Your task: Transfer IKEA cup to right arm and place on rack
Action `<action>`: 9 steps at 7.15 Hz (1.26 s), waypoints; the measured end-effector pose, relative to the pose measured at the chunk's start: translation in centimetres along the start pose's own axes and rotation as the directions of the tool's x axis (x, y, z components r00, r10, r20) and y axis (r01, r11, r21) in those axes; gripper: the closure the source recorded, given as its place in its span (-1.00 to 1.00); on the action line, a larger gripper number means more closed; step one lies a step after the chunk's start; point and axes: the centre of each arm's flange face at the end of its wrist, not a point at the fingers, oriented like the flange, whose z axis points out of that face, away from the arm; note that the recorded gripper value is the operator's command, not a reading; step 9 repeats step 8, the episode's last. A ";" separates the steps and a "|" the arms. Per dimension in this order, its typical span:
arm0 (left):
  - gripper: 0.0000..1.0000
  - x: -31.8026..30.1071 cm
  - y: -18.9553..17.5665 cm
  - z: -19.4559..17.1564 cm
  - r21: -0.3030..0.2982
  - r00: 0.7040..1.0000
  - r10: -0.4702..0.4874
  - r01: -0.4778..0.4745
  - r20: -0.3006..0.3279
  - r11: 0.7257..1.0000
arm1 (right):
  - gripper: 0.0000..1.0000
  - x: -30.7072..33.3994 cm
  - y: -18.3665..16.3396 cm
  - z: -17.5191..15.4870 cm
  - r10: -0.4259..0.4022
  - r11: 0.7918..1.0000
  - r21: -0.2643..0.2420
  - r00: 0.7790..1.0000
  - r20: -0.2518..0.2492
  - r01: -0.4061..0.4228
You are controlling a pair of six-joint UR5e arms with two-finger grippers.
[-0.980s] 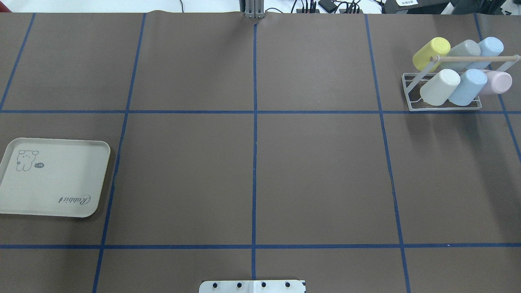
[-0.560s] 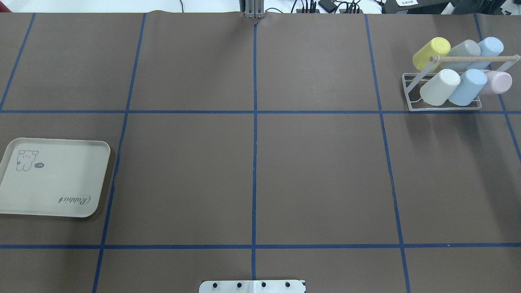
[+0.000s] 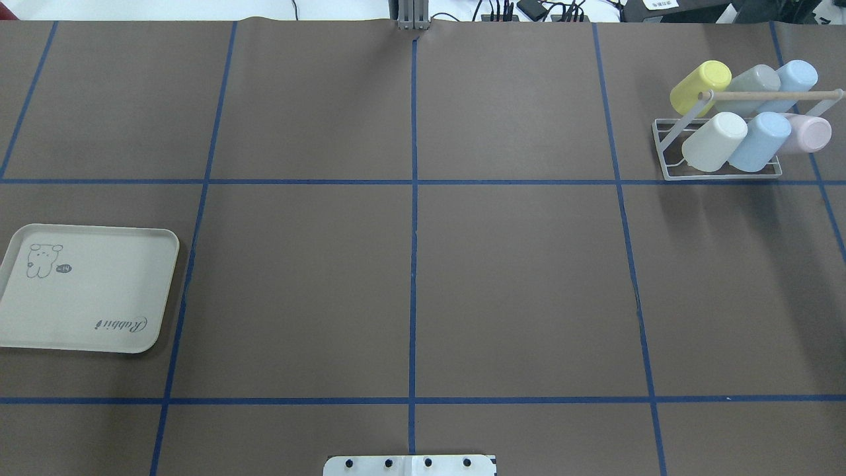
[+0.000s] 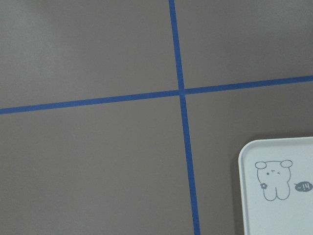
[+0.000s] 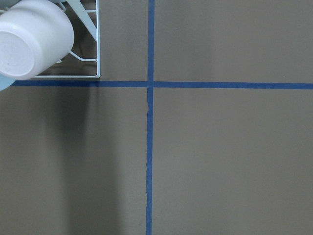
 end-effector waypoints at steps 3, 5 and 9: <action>-1.00 -0.1 0.0 0.1 -0.017 1.000 -0.017 0.017 0.001 1.000 | -1.00 0.0 0.1 0.0 0.000 1.000 0.000 1.000 0.001 0.000; -1.00 -0.1 0.0 0.1 -0.018 1.000 -0.017 0.017 0.002 1.000 | -1.00 0.1 0.2 0.1 0.003 1.000 -0.003 1.000 0.001 -0.003; -1.00 -0.1 0.0 0.1 -0.018 1.000 -0.018 0.018 0.003 1.000 | -1.00 0.3 0.2 0.4 0.007 1.000 -0.008 1.000 0.001 -0.007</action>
